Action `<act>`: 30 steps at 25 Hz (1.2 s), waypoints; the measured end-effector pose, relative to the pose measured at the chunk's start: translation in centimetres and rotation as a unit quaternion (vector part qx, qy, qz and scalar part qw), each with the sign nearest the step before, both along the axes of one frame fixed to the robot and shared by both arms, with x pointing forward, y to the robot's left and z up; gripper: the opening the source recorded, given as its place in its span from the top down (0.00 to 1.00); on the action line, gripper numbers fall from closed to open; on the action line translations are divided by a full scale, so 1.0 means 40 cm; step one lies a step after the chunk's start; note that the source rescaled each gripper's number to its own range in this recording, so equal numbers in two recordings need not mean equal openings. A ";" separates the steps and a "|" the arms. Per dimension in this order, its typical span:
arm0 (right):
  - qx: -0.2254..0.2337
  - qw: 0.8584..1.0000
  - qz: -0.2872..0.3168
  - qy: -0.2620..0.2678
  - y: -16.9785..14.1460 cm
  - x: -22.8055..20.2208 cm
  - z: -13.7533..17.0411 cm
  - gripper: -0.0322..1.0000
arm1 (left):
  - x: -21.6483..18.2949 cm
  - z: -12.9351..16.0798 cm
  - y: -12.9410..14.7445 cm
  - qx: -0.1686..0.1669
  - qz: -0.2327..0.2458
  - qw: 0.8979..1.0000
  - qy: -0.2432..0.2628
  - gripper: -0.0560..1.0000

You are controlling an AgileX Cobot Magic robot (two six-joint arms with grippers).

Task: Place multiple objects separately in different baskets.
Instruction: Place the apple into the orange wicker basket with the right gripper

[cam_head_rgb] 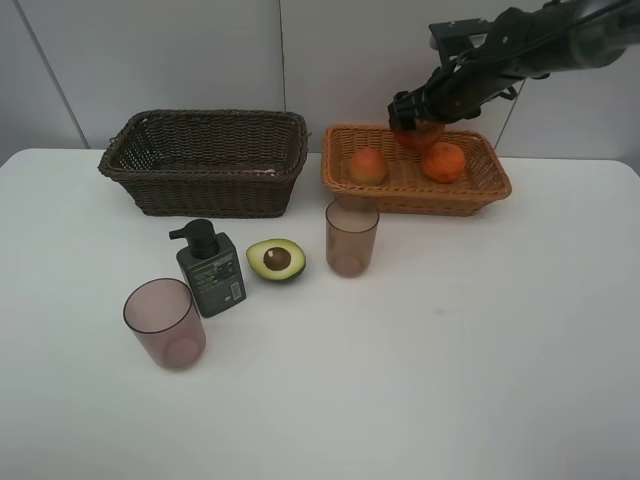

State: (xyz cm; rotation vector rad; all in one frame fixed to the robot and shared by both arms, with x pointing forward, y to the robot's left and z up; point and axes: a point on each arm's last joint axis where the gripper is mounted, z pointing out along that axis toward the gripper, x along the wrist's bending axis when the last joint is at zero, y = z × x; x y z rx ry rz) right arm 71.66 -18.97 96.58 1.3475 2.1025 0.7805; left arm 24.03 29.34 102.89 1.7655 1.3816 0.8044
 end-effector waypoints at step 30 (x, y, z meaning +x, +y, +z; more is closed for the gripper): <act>0.025 1.000 -0.012 0.001 0.004 0.001 0.002 0.14 | 0.000 0.000 0.000 0.000 0.000 1.000 0.000 0.03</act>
